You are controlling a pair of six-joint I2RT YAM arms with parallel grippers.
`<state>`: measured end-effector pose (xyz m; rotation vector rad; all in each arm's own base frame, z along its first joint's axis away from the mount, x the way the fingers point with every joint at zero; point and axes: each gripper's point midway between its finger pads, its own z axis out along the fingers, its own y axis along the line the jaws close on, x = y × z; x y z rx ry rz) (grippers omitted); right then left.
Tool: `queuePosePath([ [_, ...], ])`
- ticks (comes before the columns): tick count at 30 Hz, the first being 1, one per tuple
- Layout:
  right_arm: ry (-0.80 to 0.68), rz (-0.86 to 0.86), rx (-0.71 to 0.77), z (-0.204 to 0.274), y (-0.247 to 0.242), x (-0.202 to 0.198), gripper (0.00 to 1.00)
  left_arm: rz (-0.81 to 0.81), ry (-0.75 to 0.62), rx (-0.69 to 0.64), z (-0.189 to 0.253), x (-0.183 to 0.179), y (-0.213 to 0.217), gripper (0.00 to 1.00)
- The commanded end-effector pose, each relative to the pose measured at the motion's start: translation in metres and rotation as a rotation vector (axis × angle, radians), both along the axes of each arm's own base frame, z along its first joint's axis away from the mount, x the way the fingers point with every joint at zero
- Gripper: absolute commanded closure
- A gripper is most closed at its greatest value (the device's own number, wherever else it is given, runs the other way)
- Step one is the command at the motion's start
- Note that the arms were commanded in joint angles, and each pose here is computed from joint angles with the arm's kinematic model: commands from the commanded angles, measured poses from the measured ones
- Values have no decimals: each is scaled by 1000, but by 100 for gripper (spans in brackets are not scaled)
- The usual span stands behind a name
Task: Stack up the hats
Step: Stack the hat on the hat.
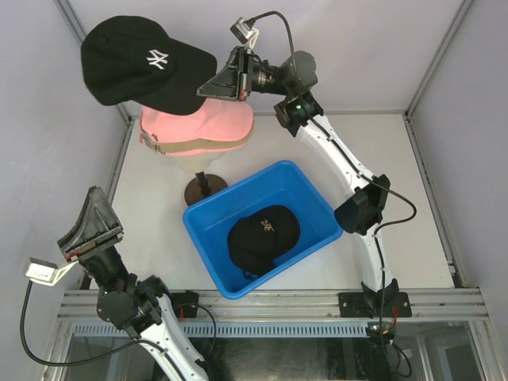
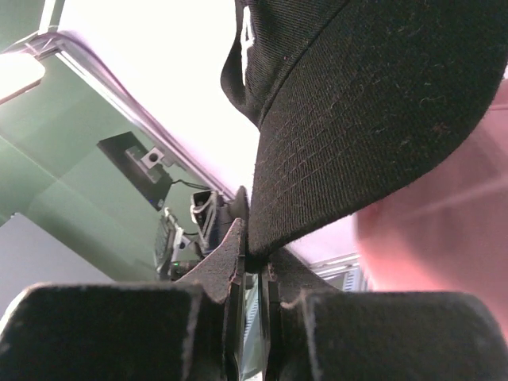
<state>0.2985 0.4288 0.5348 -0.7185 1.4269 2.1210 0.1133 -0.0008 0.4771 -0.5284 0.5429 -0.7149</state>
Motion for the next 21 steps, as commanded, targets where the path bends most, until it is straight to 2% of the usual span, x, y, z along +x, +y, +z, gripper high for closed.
queuePosePath([
  [1,-170,-43,98,10,-22,14,100,55,-59,57,3,-19,-9,58],
  [7,-313,-81,173,-14,-34,37,100,82,-24,42,-5,-7,2,59],
  [14,-447,-96,277,-22,-39,30,100,127,10,44,-7,2,13,60],
  [21,-491,-93,342,-13,-40,14,100,176,44,44,-3,10,25,61],
])
